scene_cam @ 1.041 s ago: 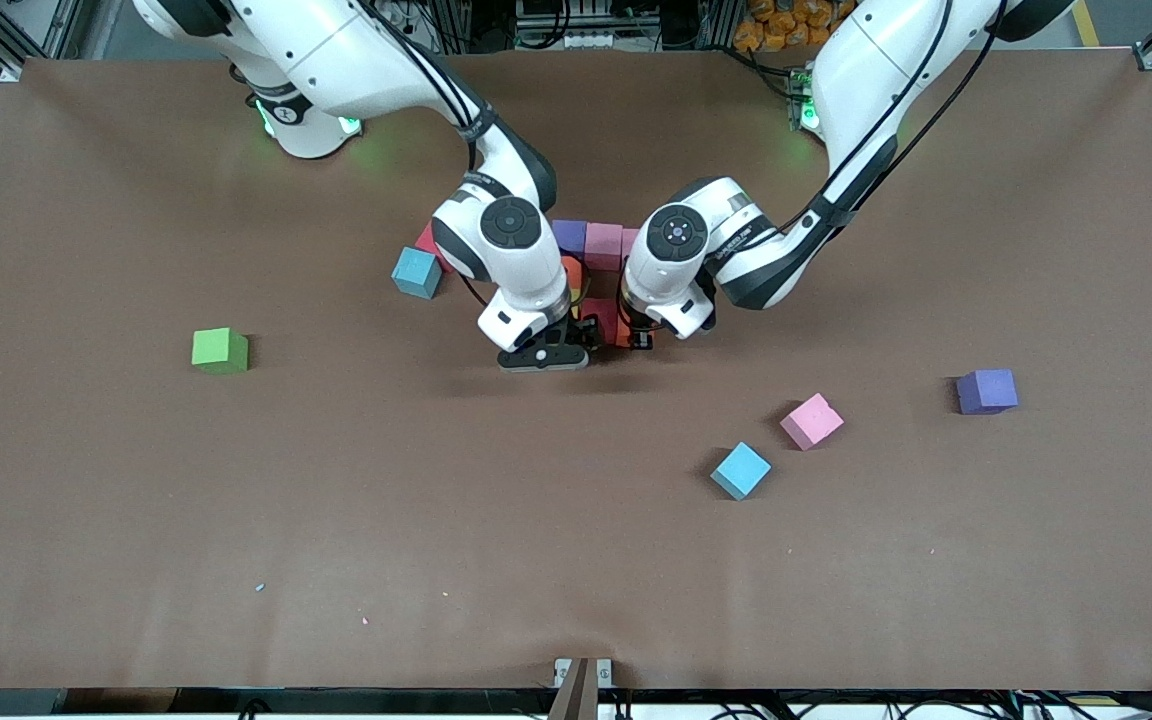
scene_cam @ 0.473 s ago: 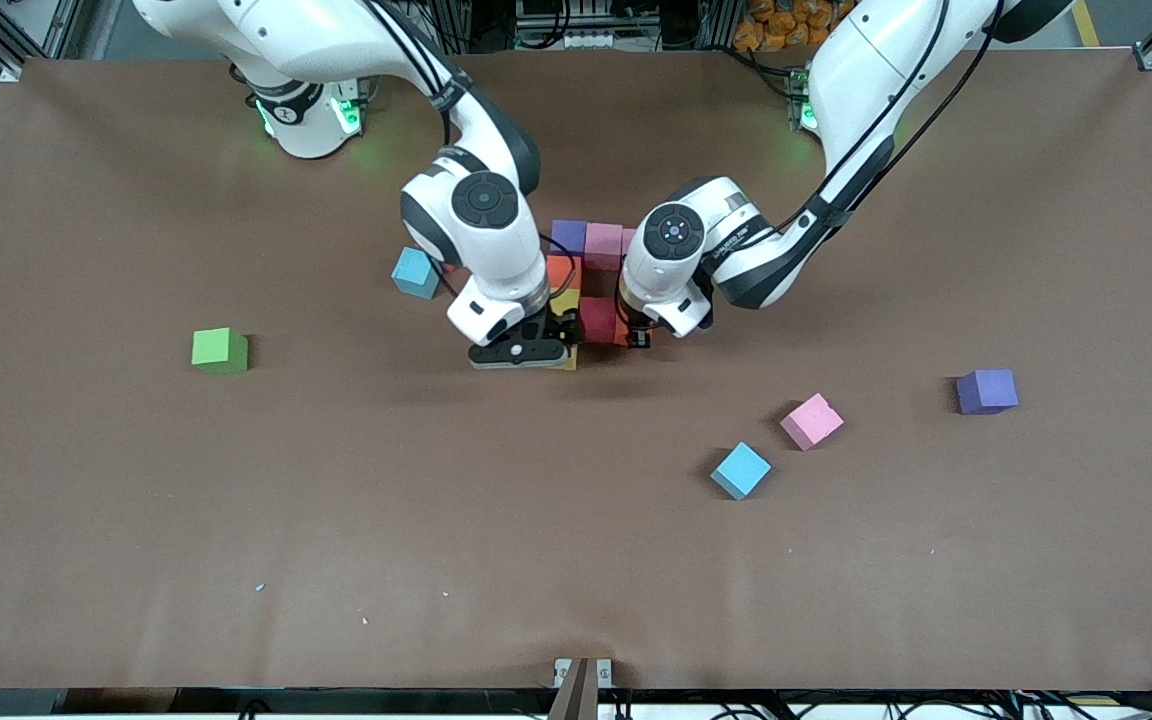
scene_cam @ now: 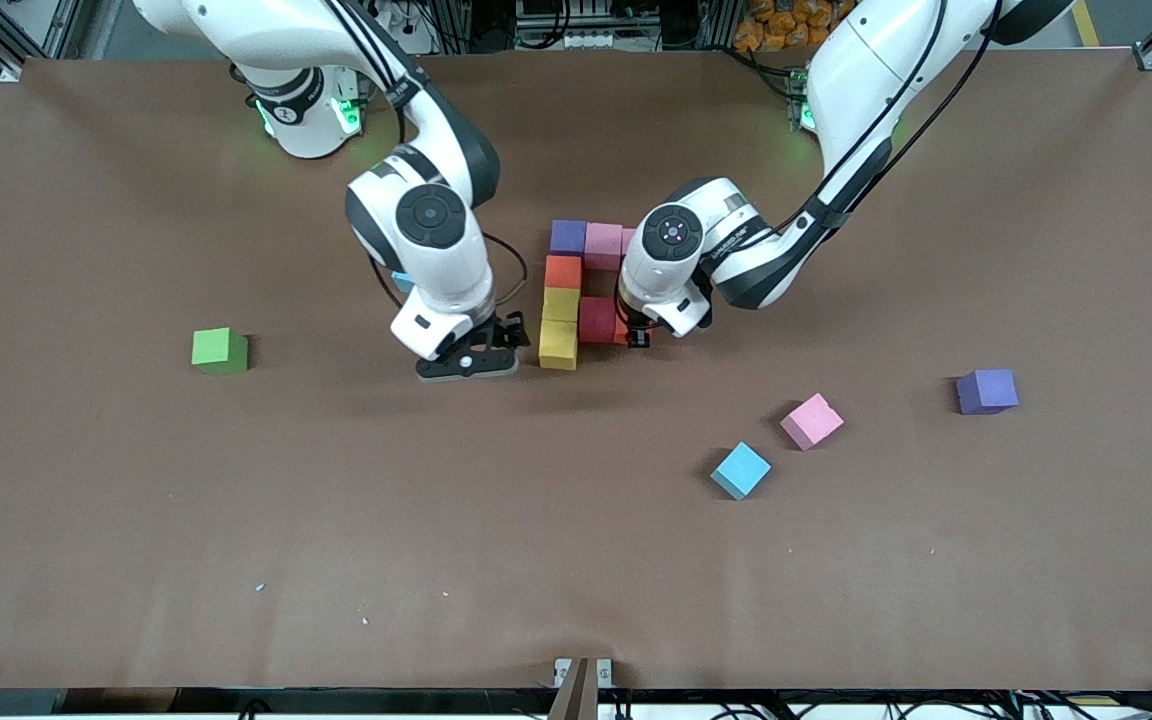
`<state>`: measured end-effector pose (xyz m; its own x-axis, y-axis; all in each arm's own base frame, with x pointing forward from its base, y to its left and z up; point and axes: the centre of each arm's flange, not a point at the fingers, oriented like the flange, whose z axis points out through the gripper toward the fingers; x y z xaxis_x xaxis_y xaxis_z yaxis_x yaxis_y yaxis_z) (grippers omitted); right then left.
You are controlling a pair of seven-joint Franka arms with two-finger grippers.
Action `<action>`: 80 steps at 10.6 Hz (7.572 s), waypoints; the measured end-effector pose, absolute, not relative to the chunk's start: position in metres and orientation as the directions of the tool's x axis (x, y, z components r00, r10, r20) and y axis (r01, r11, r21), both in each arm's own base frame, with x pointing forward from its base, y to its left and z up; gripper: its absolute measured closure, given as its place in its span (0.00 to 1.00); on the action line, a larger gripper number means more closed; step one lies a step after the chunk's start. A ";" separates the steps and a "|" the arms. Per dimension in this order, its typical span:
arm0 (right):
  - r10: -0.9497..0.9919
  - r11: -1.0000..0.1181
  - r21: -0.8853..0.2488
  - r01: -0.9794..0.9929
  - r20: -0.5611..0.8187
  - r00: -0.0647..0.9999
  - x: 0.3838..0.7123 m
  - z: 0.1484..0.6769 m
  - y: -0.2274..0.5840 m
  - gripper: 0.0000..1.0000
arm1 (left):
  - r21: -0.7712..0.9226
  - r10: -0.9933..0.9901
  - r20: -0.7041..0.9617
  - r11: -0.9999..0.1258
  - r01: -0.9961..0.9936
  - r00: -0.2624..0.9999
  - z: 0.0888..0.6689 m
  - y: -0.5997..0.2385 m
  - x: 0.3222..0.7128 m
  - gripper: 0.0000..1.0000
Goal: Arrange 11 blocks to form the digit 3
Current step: 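Reach the right gripper to the cyan cube while the left gripper releases orange, then grasp the cyan cube with the right gripper while the left gripper withdraws, then carry the cyan cube with the right gripper while the left gripper reaches cyan, then grasp the second cyan cube with the left gripper while the right gripper lowers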
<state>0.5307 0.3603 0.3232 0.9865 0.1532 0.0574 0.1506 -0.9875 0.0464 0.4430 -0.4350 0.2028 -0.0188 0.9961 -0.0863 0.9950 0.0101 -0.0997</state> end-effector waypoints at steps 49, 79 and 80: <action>-0.121 -0.981 -0.135 -0.137 -0.116 0.986 0.461 0.265 0.293 0.47 | 0.058 0.806 -0.030 -0.589 0.806 0.591 0.310 -0.267 0.680 0.00; -0.130 -0.985 -0.110 -0.136 -0.057 0.990 0.589 0.225 0.452 0.47 | 0.011 0.788 0.016 -0.615 0.788 0.615 0.201 -0.282 0.689 0.00; -0.130 -0.985 -0.109 -0.136 -0.059 0.990 0.589 0.223 0.453 0.47 | 0.011 0.788 0.016 -0.616 0.788 0.616 0.201 -0.282 0.688 0.00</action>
